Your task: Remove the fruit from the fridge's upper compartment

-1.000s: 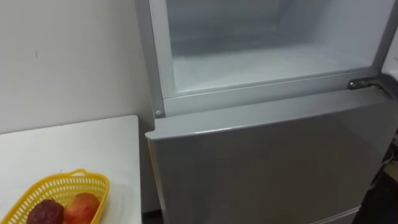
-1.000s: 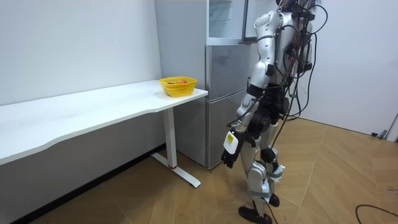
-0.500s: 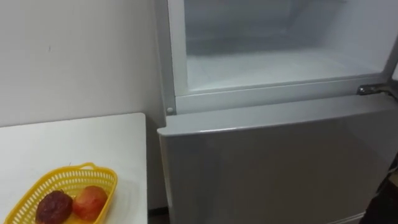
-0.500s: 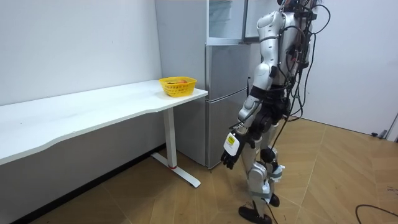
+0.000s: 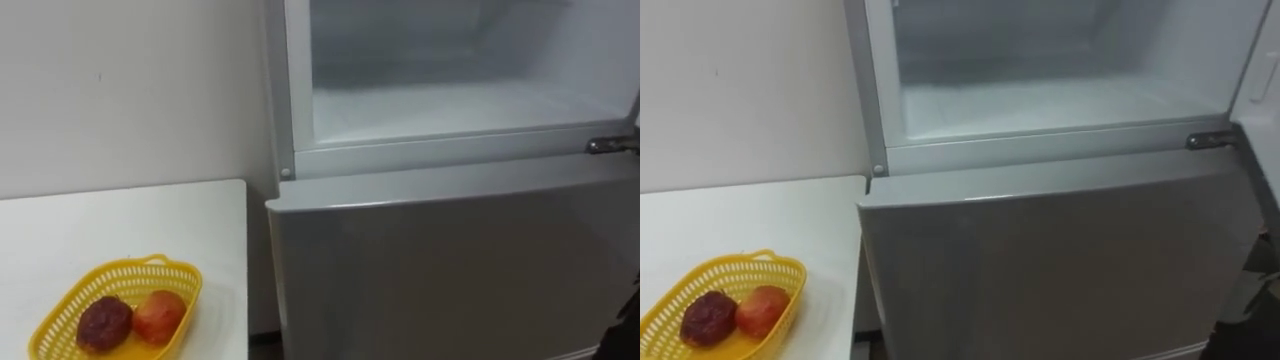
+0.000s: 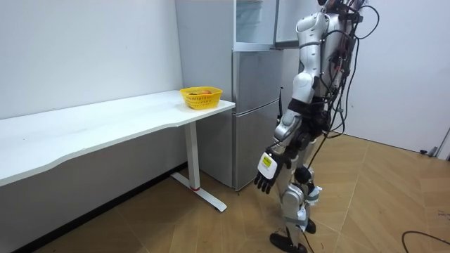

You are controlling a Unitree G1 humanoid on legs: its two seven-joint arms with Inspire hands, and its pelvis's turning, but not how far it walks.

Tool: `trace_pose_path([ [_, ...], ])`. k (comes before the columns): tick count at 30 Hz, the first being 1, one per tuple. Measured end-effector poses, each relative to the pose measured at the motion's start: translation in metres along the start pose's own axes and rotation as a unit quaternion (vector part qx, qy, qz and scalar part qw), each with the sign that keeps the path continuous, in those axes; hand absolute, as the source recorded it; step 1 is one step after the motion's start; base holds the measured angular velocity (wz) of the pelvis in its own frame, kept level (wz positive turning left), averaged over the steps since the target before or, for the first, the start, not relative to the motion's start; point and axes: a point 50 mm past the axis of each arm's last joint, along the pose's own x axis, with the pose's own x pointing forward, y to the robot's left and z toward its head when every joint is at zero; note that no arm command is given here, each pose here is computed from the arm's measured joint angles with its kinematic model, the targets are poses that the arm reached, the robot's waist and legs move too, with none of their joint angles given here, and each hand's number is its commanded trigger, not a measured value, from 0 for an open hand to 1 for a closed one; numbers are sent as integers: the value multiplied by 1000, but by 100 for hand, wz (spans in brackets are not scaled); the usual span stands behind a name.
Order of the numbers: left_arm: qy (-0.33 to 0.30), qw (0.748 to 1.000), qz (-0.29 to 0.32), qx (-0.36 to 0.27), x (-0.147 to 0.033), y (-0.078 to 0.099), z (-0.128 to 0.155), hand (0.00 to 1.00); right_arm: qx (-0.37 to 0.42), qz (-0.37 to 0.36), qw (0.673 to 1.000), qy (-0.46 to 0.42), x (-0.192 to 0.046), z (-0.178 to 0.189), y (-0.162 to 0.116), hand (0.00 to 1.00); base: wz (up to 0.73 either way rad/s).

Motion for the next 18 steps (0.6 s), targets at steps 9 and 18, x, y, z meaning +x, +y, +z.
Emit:
trace_pose_path([
  [9,19,1000,5,20,-1,7,-4,0,61,189,975,-101,9,32,66,0,15],
  [18,29,999,-8,35,2,-4,0,0,27,310,948,-69,-3,12,82,0,17],
])
